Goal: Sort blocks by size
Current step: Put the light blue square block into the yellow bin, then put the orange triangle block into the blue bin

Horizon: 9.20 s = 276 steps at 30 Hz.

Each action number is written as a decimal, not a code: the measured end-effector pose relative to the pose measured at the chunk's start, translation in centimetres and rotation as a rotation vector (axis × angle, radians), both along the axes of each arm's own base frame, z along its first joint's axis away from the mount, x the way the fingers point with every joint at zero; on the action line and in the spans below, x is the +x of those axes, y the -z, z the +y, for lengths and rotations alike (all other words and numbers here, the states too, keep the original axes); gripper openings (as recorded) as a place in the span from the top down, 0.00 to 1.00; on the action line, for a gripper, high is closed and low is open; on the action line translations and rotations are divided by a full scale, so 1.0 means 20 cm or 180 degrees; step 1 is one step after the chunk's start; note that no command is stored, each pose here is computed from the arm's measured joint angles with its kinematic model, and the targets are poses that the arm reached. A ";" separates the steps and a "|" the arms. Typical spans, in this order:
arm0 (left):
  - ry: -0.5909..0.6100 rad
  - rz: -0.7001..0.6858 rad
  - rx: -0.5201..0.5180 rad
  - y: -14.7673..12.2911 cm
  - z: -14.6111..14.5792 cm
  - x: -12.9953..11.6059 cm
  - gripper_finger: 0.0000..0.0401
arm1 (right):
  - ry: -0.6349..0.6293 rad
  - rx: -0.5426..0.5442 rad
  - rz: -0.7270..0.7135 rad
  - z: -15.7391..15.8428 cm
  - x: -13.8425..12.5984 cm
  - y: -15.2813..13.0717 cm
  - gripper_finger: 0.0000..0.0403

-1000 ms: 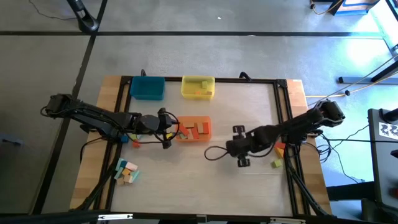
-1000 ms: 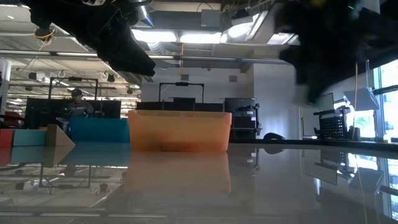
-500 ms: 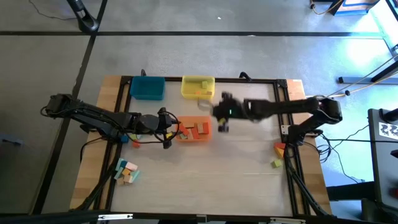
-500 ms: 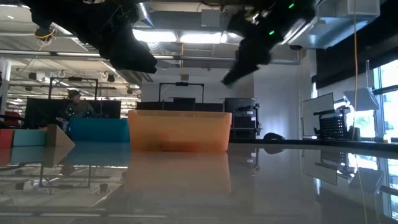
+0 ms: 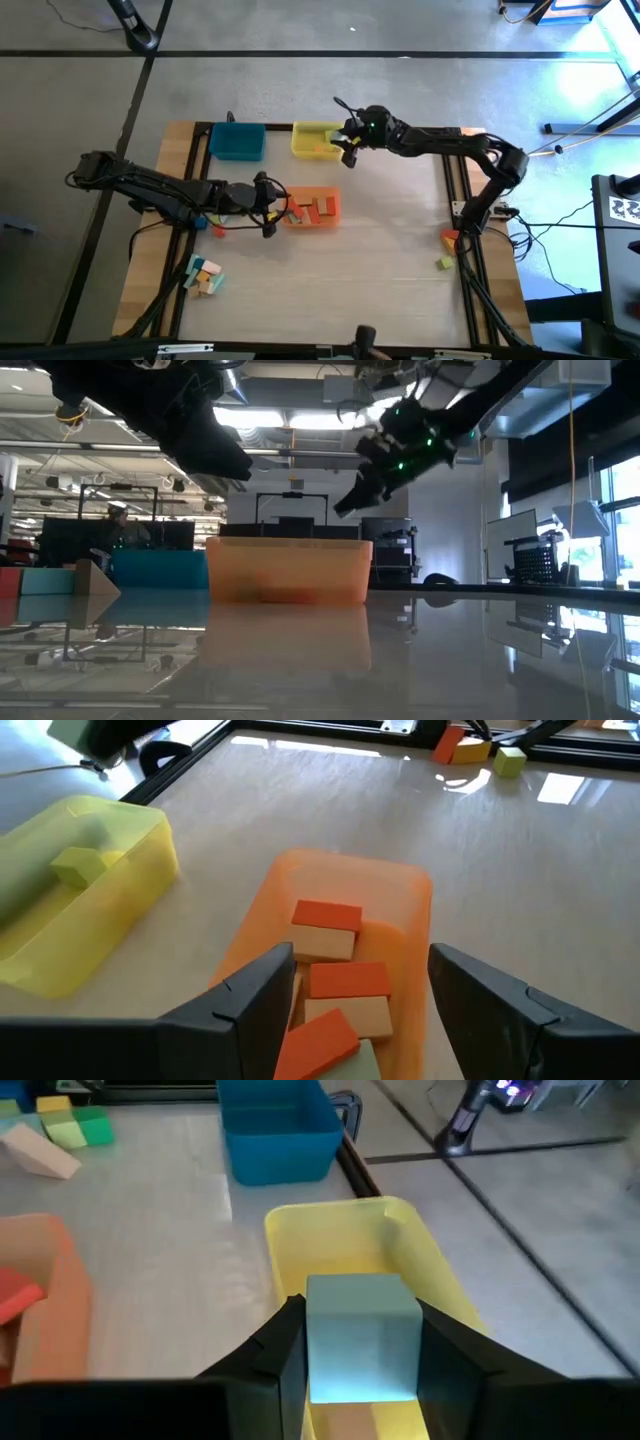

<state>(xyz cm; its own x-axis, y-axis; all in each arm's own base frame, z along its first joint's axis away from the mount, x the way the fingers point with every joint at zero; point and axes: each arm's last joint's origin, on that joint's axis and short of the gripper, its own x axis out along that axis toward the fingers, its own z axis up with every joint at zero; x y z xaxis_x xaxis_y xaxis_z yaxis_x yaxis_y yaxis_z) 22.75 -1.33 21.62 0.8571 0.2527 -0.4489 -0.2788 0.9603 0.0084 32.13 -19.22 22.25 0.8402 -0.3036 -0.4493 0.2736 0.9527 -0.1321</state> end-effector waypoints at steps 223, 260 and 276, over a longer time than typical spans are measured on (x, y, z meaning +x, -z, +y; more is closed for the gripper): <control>0.0141 -0.0017 0.0255 -0.01 0.00 0.01 0.45 | 0.0732 0.1919 0.3729 0.71 -0.46 0.29 0.87; 0.0274 0.0115 0.0346 0.08 -0.04 0.08 0.45 | 0.0088 0.1745 0.2501 0.67 -0.23 0.19 0.40; 0.0227 0.0116 0.0256 0.08 -0.04 0.08 0.45 | 0.1518 0.0976 0.1617 1.01 -0.22 0.32 0.26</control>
